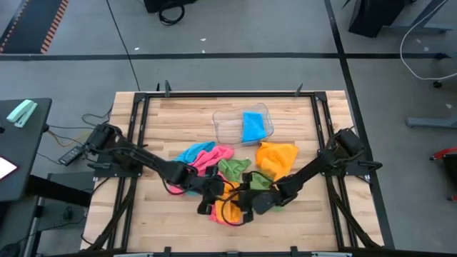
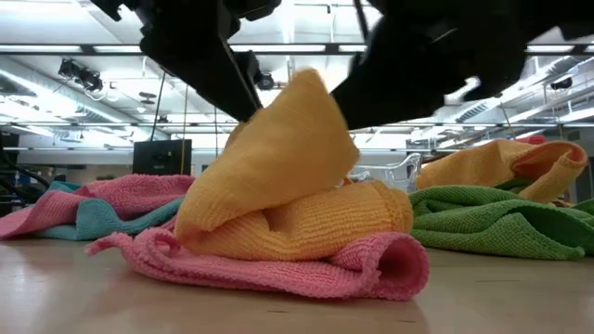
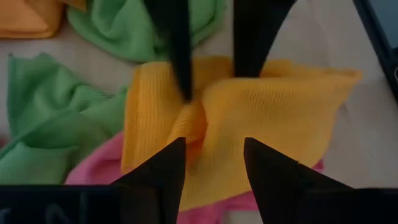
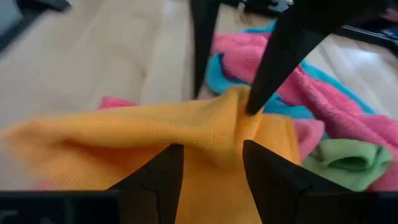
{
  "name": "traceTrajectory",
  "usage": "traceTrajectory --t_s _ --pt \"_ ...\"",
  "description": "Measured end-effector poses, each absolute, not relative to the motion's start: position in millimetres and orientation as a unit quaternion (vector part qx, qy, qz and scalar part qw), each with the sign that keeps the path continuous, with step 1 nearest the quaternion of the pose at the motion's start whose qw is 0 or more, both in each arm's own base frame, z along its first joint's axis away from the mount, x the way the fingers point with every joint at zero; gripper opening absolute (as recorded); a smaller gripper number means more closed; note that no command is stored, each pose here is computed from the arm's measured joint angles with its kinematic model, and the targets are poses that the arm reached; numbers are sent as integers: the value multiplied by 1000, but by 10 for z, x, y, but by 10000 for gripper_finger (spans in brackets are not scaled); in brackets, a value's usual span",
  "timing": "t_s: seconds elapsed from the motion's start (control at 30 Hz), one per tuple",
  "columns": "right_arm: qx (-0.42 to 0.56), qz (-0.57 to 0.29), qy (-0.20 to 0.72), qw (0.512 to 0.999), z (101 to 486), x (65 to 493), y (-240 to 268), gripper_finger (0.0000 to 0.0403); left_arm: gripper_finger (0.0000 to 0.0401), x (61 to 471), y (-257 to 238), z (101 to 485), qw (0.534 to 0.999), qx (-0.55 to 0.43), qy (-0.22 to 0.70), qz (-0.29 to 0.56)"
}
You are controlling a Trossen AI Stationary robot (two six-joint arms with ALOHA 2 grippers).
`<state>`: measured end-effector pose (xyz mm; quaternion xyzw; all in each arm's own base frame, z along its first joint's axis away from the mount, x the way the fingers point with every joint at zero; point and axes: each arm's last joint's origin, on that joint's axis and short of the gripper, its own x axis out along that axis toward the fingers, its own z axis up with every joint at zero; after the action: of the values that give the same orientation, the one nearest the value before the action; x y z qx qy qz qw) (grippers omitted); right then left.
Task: Fold microfiber towels
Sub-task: Fold the left yellow microfiber cloth
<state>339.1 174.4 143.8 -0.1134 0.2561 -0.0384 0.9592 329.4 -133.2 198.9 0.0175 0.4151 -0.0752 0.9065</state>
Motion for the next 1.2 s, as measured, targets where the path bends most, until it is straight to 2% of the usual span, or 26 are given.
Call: traceTrajectory --t_s 0.23,0.43,0.57,0.73,0.87,1.03,1.2 --pt "-107 -84 254 958 1519 3480 1650 174 137 3356 -1363 1974 917 25 390 -85" --pt "-124 -137 235 954 1642 3392 1693 174 99 3305 -1398 2139 932 59 352 -67" --pt "-130 -139 241 952 1638 3365 1710 174 73 3291 -1431 2165 937 103 332 -35" --pt "-119 -142 256 949 1604 3343 1699 174 41 3330 -1411 2119 937 107 332 -31" --pt "-89 -106 269 953 1608 3347 1734 174 21 3384 -1361 2106 940 106 324 -24" --pt "-63 -108 329 936 1629 3323 1750 174 19 3477 -1343 1993 939 121 321 -35" --pt "-39 -78 359 929 1637 3277 1831 174 48 3567 -1339 1942 941 159 295 -47"
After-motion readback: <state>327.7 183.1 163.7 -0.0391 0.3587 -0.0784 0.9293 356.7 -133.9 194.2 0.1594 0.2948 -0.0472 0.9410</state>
